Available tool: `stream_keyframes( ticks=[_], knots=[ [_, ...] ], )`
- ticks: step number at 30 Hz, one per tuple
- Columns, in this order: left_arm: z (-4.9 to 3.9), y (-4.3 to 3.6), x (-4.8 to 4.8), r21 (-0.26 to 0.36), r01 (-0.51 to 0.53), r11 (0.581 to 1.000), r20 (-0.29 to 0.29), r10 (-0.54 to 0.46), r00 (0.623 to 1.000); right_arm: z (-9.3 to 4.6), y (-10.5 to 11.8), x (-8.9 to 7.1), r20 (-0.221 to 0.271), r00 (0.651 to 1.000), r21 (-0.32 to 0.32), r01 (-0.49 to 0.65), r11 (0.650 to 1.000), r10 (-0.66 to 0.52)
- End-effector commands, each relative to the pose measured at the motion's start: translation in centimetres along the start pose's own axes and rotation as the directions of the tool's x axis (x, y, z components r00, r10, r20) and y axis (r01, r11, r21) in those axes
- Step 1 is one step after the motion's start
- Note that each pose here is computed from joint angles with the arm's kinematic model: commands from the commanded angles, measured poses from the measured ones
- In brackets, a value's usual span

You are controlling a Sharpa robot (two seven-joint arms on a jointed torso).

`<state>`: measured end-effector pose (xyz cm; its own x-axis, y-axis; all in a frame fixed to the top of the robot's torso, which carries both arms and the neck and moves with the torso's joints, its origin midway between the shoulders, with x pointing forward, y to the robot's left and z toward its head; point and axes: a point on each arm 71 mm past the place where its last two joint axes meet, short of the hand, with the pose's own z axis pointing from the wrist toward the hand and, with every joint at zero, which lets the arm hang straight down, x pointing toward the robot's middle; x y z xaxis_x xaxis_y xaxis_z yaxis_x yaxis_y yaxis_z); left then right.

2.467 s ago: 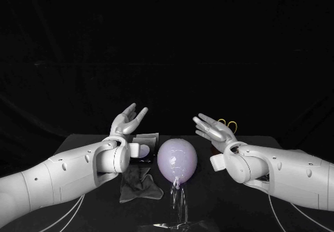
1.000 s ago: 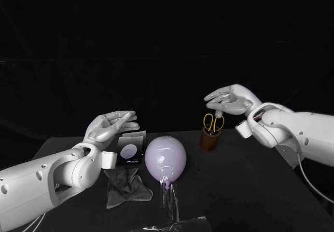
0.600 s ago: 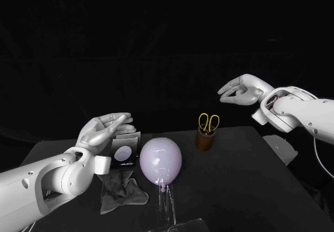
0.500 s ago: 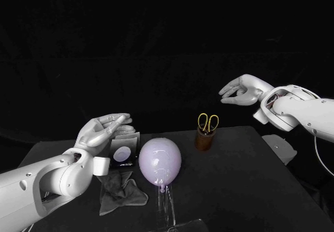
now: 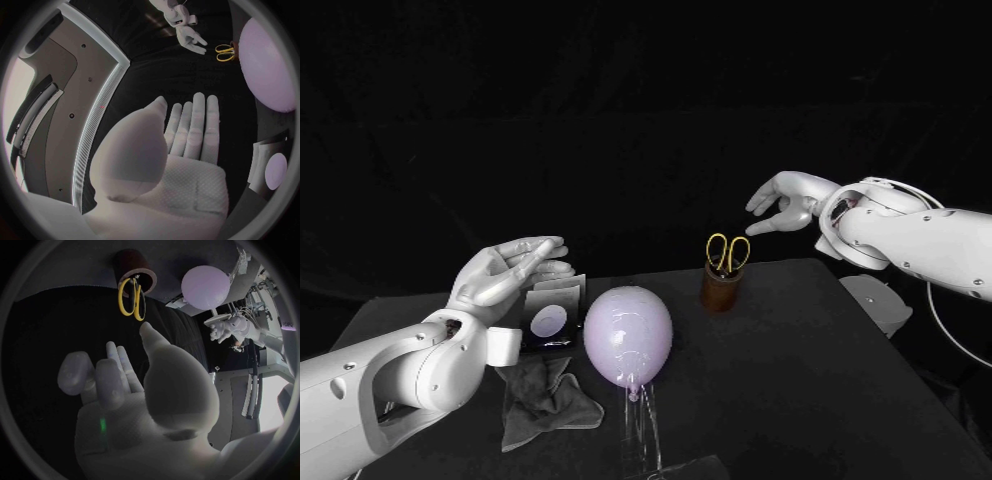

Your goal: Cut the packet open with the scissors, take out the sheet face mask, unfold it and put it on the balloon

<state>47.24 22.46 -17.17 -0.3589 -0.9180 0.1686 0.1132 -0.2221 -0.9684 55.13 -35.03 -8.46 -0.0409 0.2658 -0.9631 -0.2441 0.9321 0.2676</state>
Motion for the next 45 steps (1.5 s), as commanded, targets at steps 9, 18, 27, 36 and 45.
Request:
stream_keyframes(
  ticks=[9,18,27,36,45],
  knots=[
    [0.19,-0.15,0.15,0.004,0.014,1.000,-0.012,-0.013,1.000,1.1,0.1,2.3,-0.120,0.993,0.027,0.018,0.999,-0.015],
    [0.25,-0.16,-0.06,-0.001,0.012,1.000,-0.005,-0.012,1.000,1.4,-0.1,3.4,-0.151,0.989,0.037,0.011,0.999,-0.005],
    [0.32,-0.12,-0.12,-0.004,0.012,1.000,-0.002,-0.012,1.000,1.4,0.1,4.5,-0.194,0.981,0.036,-0.002,0.999,0.009],
    [0.38,-0.07,-0.35,-0.006,0.008,1.000,0.007,-0.008,1.000,1.5,-0.1,4.7,-0.205,0.978,0.030,-0.029,0.999,0.035],
    [0.45,-0.01,-0.40,-0.008,0.008,1.000,0.009,-0.008,1.000,1.6,0.4,4.9,-0.202,0.978,0.021,-0.037,0.999,0.041]
  ],
)
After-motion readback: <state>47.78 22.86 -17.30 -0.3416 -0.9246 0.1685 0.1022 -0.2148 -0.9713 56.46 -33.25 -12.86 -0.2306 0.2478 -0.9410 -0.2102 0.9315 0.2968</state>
